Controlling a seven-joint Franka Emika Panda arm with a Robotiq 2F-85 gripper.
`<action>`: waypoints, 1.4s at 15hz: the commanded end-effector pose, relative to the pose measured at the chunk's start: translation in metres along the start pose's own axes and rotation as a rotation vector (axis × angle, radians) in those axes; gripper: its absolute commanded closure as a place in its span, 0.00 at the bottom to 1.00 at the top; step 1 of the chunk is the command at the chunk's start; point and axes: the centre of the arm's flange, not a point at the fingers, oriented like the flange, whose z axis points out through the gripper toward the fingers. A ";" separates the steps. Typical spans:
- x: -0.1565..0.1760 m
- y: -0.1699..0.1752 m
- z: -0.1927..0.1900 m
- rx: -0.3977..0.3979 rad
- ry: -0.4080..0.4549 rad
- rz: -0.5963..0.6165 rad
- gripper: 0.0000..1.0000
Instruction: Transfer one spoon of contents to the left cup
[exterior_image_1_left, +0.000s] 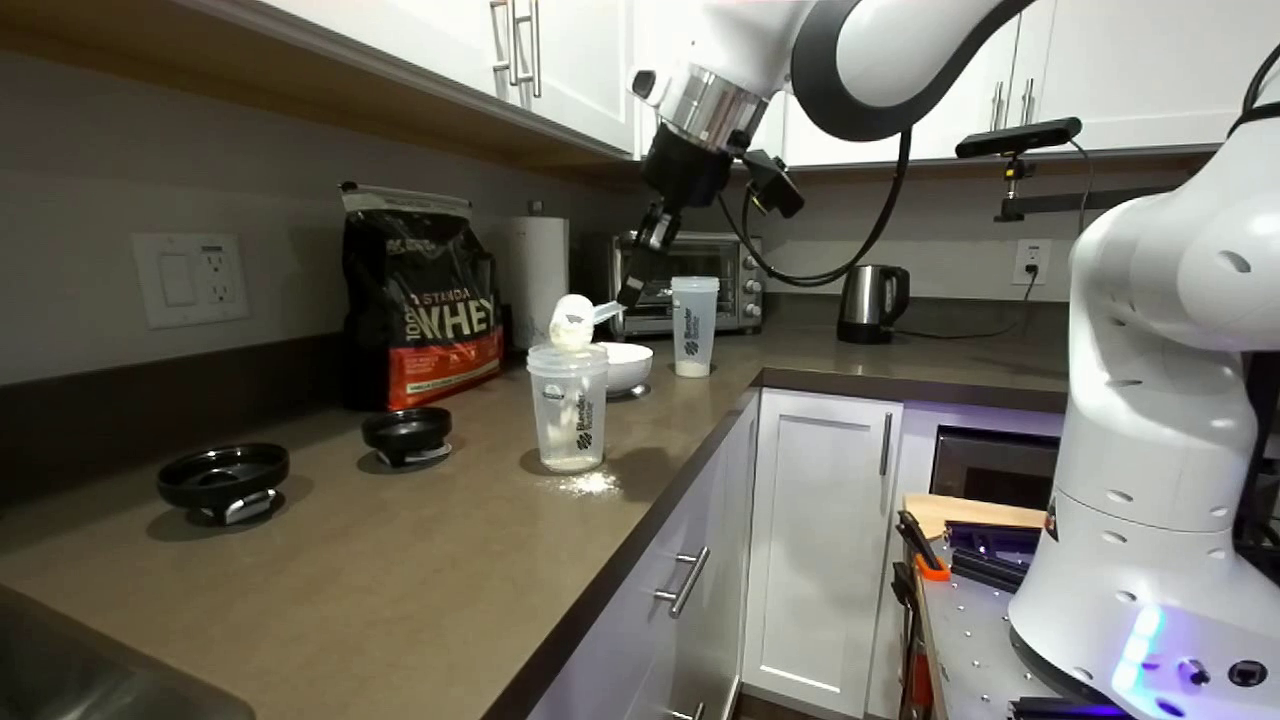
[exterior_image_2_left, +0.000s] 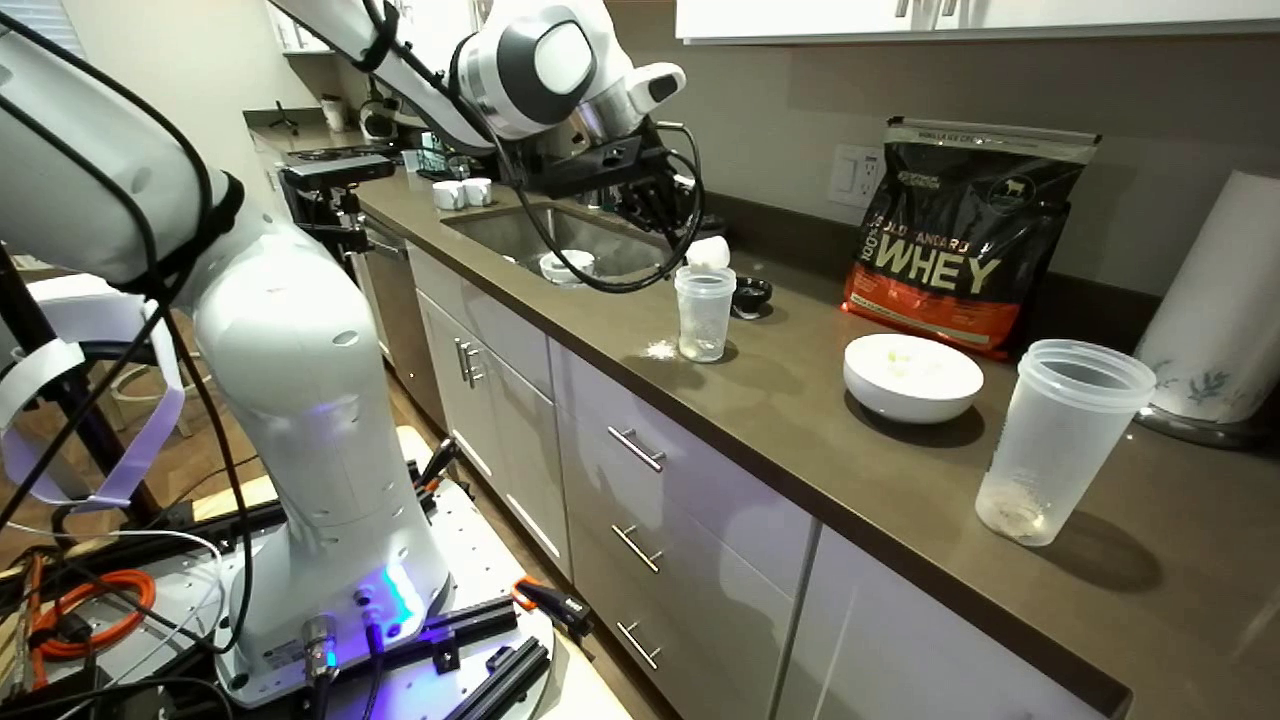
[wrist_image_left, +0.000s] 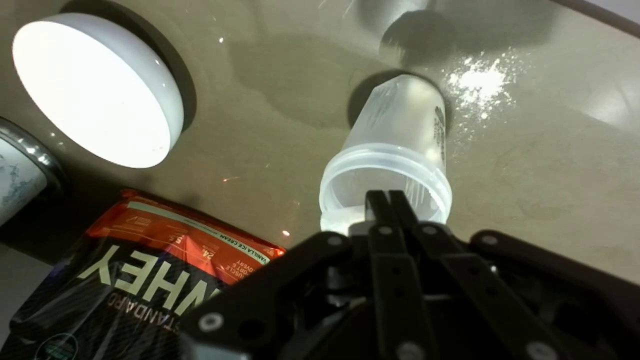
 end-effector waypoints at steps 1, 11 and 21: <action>0.005 0.018 0.012 -0.017 -0.012 0.041 0.98; 0.026 0.072 0.033 -0.026 -0.026 0.114 0.98; 0.033 0.072 0.011 0.015 -0.017 0.119 0.98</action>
